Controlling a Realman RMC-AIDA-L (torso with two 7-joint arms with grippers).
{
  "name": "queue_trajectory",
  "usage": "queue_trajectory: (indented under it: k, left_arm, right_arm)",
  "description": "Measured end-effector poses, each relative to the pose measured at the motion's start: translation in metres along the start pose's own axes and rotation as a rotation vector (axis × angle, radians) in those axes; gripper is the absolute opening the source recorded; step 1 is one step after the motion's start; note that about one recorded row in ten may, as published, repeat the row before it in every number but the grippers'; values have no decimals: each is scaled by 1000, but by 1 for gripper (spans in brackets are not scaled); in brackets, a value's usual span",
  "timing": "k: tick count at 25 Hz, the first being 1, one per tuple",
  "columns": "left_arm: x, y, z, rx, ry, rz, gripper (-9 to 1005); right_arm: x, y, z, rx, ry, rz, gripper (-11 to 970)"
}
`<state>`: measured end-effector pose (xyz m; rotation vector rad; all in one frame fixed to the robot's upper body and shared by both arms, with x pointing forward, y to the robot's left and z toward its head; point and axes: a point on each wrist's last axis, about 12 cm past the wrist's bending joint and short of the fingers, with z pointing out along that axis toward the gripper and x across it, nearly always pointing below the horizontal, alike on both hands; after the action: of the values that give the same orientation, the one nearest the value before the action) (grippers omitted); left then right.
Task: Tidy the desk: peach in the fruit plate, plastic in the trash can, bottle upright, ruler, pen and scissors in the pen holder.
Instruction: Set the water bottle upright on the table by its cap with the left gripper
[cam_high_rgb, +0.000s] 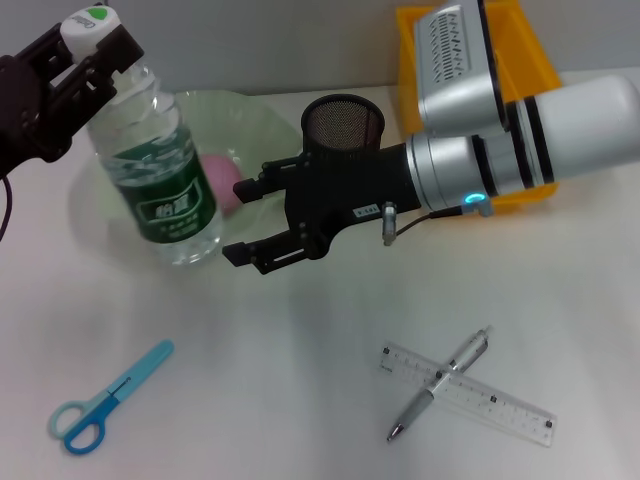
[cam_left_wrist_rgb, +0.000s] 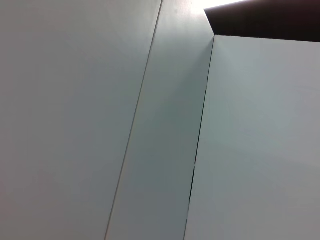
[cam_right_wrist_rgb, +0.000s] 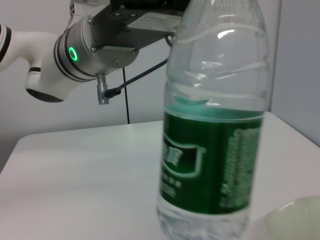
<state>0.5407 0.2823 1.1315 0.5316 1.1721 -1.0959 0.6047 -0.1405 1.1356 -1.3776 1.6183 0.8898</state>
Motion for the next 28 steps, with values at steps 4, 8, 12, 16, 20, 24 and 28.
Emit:
queue_trajectory:
  k: [4, 8, 12, 16, 20, 24, 28]
  left_arm:
    - [0, 1, -3, -15, 7, 0, 444]
    - [1, 2, -9, -34, 15, 3, 444]
    - [1, 2, -19, -66, 30, 12, 444]
    - [0, 4, -30, -99, 44, 31, 444]
    - [0, 5, -41, -143, 54, 69, 444]
    - [6, 7, -49, -213, 71, 113, 444]
    - [11, 7, -51, -250, 85, 127, 444]
  right_arm:
    - [5, 1, -2, 9, 9, 10, 780]
    - [9, -1, -6, 39, 0, 23, 779]
    - [11, -3, -12, 93, -49, 45, 779]
    - [15, -5, -19, 129, -74, 60, 780]
    - [20, -4, -23, 143, -85, 66, 780]
    - [25, -1, -26, 138, -83, 73, 780]
    - [29, 2, -27, 125, -72, 79, 779]
